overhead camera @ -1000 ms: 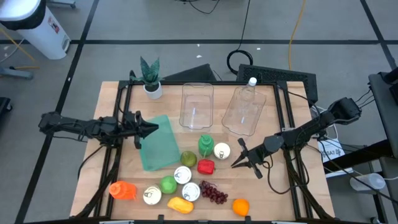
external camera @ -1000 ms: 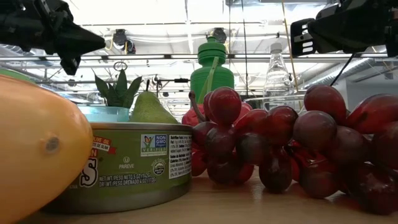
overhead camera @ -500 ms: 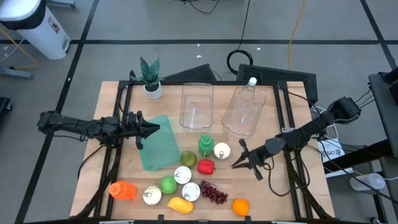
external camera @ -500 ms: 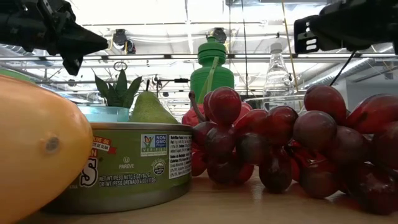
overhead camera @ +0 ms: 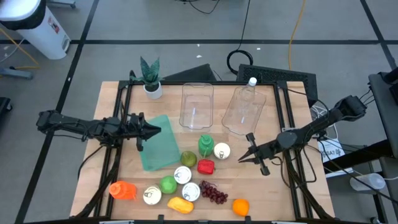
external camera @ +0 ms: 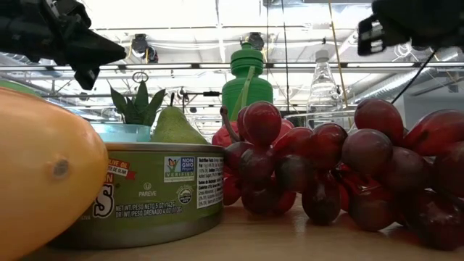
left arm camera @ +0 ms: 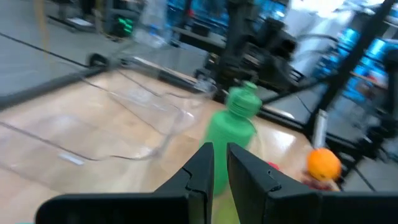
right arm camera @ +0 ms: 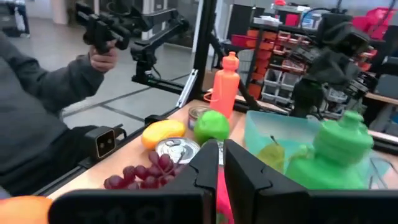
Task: Pick & Place Food Item
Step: Put the pear into the left transparent bin
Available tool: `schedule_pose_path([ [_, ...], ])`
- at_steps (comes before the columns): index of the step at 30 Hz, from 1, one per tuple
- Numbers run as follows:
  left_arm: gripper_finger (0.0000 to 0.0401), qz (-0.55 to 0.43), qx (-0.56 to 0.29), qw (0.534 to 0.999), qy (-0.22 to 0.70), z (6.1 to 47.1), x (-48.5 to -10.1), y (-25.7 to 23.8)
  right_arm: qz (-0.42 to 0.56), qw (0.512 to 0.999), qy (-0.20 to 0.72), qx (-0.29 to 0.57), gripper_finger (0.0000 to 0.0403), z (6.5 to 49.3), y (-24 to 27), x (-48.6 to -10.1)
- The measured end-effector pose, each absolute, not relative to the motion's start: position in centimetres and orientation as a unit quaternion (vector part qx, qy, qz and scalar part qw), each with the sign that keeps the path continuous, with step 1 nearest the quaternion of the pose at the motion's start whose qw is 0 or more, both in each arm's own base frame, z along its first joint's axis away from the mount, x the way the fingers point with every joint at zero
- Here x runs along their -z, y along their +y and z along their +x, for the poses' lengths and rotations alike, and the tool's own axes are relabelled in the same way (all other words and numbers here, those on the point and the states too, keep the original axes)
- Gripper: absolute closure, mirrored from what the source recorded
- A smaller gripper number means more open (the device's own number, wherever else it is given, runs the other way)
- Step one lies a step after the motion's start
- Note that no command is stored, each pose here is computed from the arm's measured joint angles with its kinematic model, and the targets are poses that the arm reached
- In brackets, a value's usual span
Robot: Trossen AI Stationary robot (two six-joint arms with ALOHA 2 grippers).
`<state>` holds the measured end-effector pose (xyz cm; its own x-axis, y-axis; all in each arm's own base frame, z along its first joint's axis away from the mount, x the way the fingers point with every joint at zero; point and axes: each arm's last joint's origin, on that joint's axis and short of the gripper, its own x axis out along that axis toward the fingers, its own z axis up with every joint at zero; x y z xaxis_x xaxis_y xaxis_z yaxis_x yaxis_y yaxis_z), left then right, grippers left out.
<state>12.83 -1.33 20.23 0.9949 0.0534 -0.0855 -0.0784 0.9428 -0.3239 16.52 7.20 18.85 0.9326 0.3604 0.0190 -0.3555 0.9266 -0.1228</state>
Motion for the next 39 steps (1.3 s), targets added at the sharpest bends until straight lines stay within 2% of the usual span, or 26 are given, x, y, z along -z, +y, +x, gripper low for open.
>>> schedule_pose_path([
  [5,0.0350,-0.163,-0.006,0.986,0.036,13.4,-20.3,-1.6,-0.038,0.982,-0.041,-0.178,0.0385,15.1,6.5,-17.3],
  [9,0.0350,-0.154,-0.002,0.987,0.037,14.0,-20.1,-1.7,-0.032,0.981,-0.068,-0.177,0.0385,14.6,6.3,-17.4],
  [20,0.0350,-0.116,0.019,0.991,0.061,15.8,-19.1,-2.7,-0.035,0.981,-0.069,-0.176,0.0385,14.6,6.3,-17.4],
  [24,0.0350,-0.180,0.001,0.982,0.060,16.8,-18.5,-2.9,-0.032,0.982,-0.061,-0.177,0.0385,14.6,6.3,-17.3],
  [29,0.0350,-0.173,0.017,0.984,0.044,18.1,-19.0,-3.3,-0.032,0.982,-0.060,-0.177,0.0385,14.6,6.3,-17.2],
  [34,0.0350,-0.104,0.048,0.986,0.125,21.3,-20.3,-6.0,-0.032,0.982,-0.060,-0.177,0.0385,14.6,6.3,-17.2],
  [39,0.0328,0.006,0.028,0.985,0.171,24.9,-23.1,-9.2,-0.030,0.982,-0.055,-0.178,0.0385,14.7,6.3,-17.2],
])
